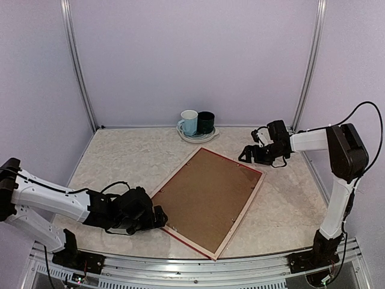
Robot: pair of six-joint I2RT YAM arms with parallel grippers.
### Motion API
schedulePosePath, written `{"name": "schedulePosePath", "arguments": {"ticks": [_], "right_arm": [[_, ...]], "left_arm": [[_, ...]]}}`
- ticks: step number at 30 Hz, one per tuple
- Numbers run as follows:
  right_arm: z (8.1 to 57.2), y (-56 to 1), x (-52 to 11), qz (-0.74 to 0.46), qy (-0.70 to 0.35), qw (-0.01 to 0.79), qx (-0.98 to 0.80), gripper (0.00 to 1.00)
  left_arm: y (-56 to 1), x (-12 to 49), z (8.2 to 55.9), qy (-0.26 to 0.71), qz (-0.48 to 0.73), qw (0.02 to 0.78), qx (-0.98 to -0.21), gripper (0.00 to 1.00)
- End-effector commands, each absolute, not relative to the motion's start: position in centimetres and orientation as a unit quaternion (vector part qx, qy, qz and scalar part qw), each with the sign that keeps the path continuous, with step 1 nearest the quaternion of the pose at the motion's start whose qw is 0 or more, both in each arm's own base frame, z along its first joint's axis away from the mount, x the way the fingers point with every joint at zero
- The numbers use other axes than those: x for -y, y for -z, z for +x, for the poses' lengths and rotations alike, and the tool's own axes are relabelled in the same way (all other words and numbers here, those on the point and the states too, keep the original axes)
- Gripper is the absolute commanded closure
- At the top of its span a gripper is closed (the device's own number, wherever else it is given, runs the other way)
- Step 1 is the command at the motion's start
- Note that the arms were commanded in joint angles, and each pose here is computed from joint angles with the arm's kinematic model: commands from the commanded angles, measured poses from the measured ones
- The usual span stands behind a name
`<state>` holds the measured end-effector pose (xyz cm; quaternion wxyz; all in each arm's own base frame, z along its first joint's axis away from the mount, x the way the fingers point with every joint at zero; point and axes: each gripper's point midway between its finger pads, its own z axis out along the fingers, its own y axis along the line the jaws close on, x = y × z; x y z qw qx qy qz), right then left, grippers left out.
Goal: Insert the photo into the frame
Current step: Rotate the photo frame at the center of the board.
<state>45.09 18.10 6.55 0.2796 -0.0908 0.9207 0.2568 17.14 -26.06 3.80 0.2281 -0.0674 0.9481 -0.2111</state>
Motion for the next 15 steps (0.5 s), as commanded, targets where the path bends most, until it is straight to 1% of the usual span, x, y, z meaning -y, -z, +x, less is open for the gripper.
{"name": "schedulePosePath", "arguments": {"ticks": [1,4,10,15], "right_arm": [[44.1,-5.8,-18.9,-0.105,-0.288,0.264,-0.914,0.01],[42.6,-5.2,-19.3,-0.106,-0.309,0.251,-0.911,0.01],[40.2,-4.2,-19.2,-0.106,-0.317,0.235,-0.913,0.01],[38.7,-5.0,-19.4,-0.109,-0.327,0.239,-0.908,0.01]], "left_arm": [[-3.8,26.8,18.4,0.223,-0.064,0.24,-0.943,0.01],[-3.4,27.3,19.0,0.225,-0.059,0.241,-0.942,0.01],[-2.3,28.0,19.8,0.216,-0.047,0.235,-0.947,0.01],[-1.9,27.8,20.6,0.209,-0.047,0.236,-0.948,0.01]]}}
